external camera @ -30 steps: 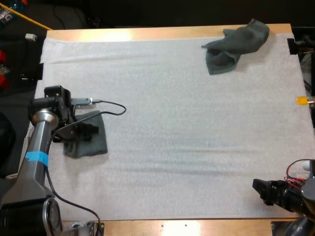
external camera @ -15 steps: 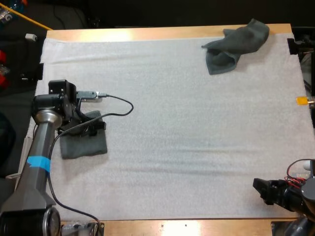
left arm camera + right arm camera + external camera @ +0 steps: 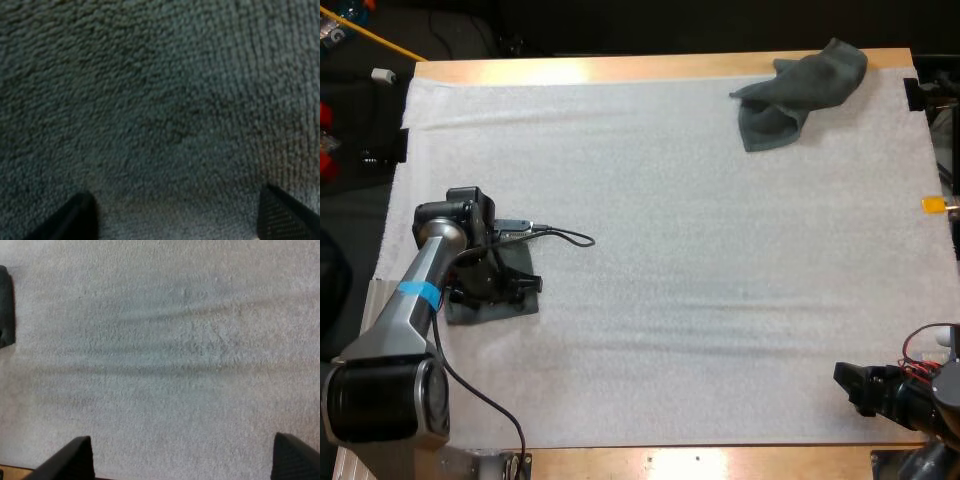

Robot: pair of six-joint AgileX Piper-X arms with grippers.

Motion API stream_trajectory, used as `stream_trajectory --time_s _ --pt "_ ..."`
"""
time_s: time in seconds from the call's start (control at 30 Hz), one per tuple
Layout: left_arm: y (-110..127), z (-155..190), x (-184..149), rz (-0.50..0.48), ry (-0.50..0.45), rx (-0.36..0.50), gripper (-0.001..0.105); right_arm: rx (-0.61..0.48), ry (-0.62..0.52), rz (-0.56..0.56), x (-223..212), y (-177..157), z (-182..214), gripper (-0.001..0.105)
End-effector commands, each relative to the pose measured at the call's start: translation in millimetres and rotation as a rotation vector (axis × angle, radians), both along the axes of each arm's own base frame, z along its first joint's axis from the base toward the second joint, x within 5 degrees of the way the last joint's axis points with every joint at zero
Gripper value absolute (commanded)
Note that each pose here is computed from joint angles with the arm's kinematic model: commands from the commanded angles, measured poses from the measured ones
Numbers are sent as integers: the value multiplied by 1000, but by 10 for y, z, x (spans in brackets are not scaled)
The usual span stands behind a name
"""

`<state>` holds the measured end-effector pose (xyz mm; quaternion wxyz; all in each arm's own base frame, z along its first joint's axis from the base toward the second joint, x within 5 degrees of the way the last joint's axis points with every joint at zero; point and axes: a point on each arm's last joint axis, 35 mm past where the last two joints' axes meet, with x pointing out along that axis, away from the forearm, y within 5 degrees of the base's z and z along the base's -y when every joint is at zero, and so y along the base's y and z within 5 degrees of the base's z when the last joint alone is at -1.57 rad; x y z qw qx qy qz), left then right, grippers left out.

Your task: Pick towel from pile, fold and stack

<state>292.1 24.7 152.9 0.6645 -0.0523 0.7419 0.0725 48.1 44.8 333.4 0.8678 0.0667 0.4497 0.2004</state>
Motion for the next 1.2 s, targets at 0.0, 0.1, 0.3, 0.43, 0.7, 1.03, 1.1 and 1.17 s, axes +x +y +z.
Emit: stream_trajectory --time_s 0.0,0.1,0.3,0.43,0.7,1.03,1.1,1.17 --pt "-7 0 -9 6 14 -9 65 4 -16 -9 0 -5 28 69" --pt "-20 42 -14 1 22 -48 65 4 -16 -9 0 -5 28 69" --pt "-37 441 -47 -12 -94 -78 65 38 -55 -4 29 24 67 69" --pt "-44 744 -126 -10 -200 -71 65 80 -131 10 76 69 137 69" --pt "-85 1353 -484 -19 -395 -61 65 -61 -216 34 235 181 120 69" --pt "-128 1877 -1046 -27 -578 -46 65 -243 -194 98 564 385 -24 69" --pt "-138 1965 -1179 -29 -614 -43 65 -291 -183 86 677 368 -64 69" --pt "-146 2027 -1285 -30 -642 -40 65 -312 -170 81 758 333 -89 69"
